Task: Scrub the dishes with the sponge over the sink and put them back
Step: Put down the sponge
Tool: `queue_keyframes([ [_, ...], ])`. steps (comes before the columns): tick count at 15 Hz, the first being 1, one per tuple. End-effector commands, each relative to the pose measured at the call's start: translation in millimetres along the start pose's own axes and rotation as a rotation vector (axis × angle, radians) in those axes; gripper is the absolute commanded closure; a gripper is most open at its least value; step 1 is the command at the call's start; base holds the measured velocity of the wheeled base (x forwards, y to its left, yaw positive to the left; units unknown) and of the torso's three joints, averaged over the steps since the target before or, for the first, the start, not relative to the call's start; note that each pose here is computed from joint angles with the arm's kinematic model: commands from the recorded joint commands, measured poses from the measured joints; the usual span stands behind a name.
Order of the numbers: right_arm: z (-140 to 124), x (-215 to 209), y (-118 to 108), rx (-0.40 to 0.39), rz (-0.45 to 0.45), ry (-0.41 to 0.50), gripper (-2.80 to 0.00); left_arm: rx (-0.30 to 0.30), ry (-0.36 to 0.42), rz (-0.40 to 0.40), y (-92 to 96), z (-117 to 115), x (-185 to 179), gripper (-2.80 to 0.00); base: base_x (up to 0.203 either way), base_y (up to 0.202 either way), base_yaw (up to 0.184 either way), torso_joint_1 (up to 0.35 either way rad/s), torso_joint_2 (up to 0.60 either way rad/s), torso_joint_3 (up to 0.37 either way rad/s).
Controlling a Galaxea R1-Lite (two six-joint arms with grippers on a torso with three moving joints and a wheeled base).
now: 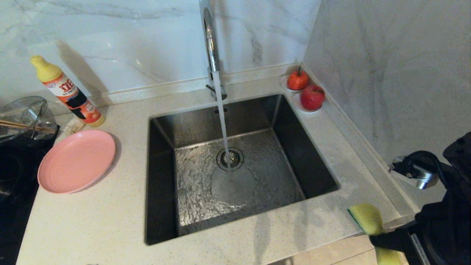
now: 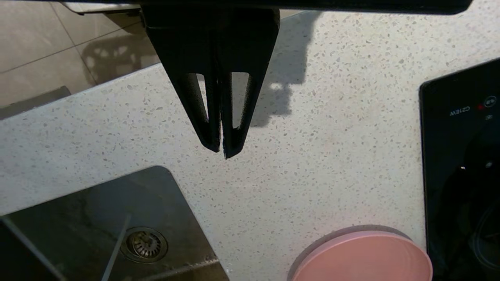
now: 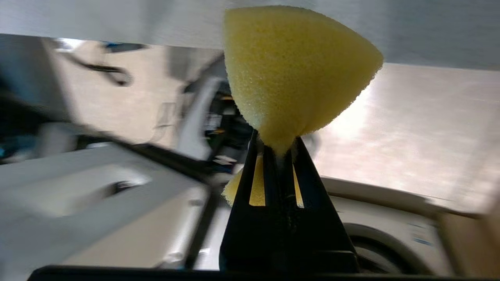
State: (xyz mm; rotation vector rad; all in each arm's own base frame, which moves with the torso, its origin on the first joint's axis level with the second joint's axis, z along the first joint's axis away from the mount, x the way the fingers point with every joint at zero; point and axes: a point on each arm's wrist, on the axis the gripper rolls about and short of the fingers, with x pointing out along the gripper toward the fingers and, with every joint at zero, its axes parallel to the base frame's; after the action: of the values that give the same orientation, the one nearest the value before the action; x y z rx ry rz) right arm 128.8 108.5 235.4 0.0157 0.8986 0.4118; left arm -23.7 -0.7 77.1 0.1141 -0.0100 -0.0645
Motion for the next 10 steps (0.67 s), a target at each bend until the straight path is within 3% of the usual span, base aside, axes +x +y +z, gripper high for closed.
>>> queue_keyframes([
  [1,-6.2,3.2,-4.3,-0.03,-0.086,-0.005,0.0,-0.002,0.005,-0.002,-0.1,-1.0,0.3,0.0,0.0,0.0,0.0,0.0,0.0,0.0],
  [4,-21.0,11.4,-11.0,-0.109,-0.163,0.02,0.0,-0.002,0.005,0.0,-0.1,-1.0,0.3,0.0,0.0,0.0,0.0,0.0,0.0,0.0],
  [6,-29.8,24.5,-13.8,-0.115,-0.182,0.038,0.0,-0.002,0.005,0.001,-0.1,-1.0,0.3,0.0,0.0,0.0,0.0,0.0,0.0,0.0],
  [10,-22.4,42.1,-12.5,-0.097,-0.242,-0.039,0.0,-0.002,0.005,0.001,-0.1,-1.0,0.3,0.0,0.0,0.0,0.0,0.0,0.0,0.0],
])
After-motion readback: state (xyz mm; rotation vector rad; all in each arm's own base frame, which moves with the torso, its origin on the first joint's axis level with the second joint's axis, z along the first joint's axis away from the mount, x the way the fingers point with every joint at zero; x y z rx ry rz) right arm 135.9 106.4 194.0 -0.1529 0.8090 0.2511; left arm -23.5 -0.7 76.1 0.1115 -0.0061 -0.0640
